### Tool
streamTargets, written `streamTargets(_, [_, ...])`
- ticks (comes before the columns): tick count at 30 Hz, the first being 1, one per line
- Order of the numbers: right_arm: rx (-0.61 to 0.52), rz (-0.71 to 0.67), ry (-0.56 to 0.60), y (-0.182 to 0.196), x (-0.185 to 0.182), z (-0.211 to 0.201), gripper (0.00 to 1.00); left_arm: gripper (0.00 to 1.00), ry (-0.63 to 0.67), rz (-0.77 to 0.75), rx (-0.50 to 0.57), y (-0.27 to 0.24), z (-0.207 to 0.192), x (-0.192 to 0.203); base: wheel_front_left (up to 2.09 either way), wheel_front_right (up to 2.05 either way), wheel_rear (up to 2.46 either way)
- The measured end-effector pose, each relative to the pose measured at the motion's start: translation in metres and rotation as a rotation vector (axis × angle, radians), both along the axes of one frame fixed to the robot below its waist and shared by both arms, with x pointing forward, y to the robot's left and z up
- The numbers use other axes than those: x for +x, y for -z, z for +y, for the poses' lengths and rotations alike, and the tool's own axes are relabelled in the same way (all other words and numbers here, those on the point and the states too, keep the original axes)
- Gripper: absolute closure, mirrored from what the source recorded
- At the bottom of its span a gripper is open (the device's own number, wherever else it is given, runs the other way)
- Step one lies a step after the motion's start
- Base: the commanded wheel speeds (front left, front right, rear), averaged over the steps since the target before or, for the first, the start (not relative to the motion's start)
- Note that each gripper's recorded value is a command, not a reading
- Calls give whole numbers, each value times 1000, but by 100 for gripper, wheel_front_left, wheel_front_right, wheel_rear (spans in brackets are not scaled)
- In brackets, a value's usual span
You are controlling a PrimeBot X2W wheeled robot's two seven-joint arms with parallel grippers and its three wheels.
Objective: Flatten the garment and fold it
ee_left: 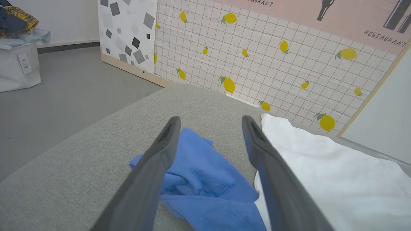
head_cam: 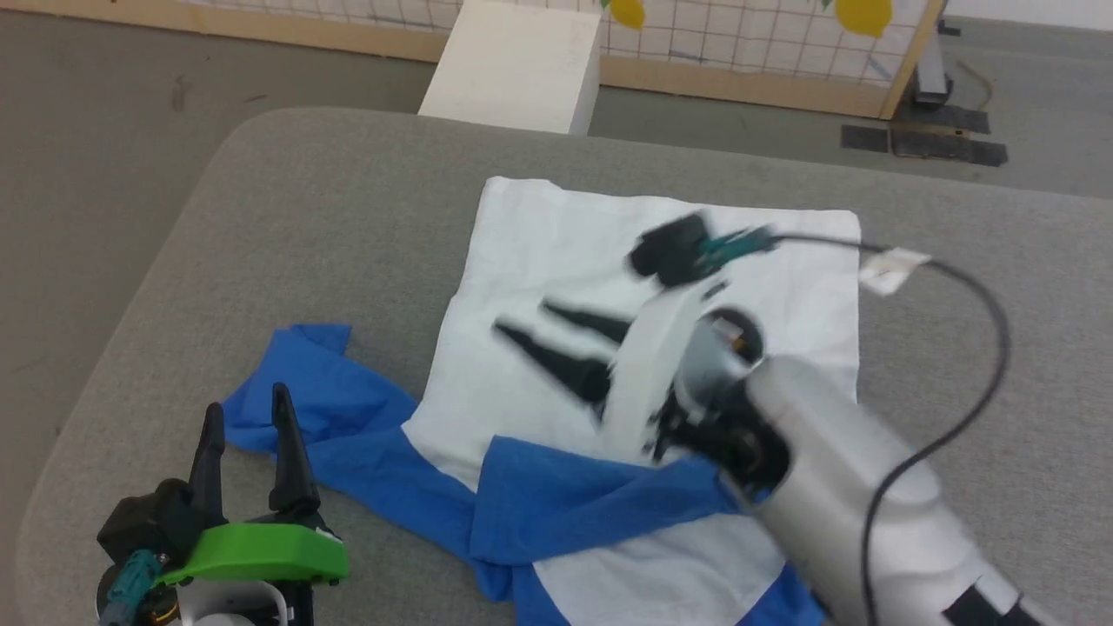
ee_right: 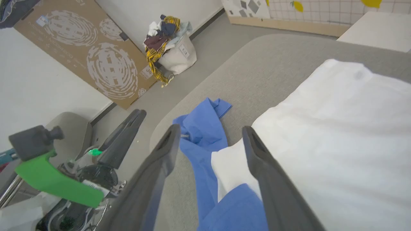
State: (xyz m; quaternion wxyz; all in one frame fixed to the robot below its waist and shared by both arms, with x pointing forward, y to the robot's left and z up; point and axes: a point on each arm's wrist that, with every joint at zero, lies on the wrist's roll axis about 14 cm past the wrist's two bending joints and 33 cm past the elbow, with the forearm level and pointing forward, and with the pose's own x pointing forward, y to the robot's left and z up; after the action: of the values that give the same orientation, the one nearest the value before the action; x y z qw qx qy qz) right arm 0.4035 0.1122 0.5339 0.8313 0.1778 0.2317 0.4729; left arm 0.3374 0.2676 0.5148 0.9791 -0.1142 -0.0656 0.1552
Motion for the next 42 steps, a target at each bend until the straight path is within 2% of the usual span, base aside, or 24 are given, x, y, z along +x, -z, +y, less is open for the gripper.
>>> streamTargets(3, [39,-114,167,-27,39,-40,0,0,8,-8,0,-2,-2,2,0,0,0])
streamTargets(8, [16,-241,440,-48,84,-133,0,0,24,-16,2,-4,-5,5,0,0,0])
streamTargets(13, [-9,-227,672,-37,89,-219,0,0,39,-15,-6,-4,-10,10,0,0,0])
streamTargets(17, [-43,-182,803,-20,80,-269,0,0,38,4,-15,0,-11,13,0,0,0])
streamTargets(22, [-49,-153,887,-13,71,-294,0,0,44,98,-15,10,-1,24,0,0,0])
streamTargets(26, [-57,-159,905,-18,73,-300,0,0,63,201,-13,1,22,56,0,0,0])
streamTargets(31, [-86,-140,903,-12,80,-301,0,0,87,453,-48,12,44,88,0,0,0])
streamTargets(37, [-115,-95,887,8,90,-298,0,0,92,796,-178,54,51,100,0,0,0])
streamTargets(42, [-137,-62,887,25,95,-300,0,0,91,963,-217,82,53,105,0,0,0])
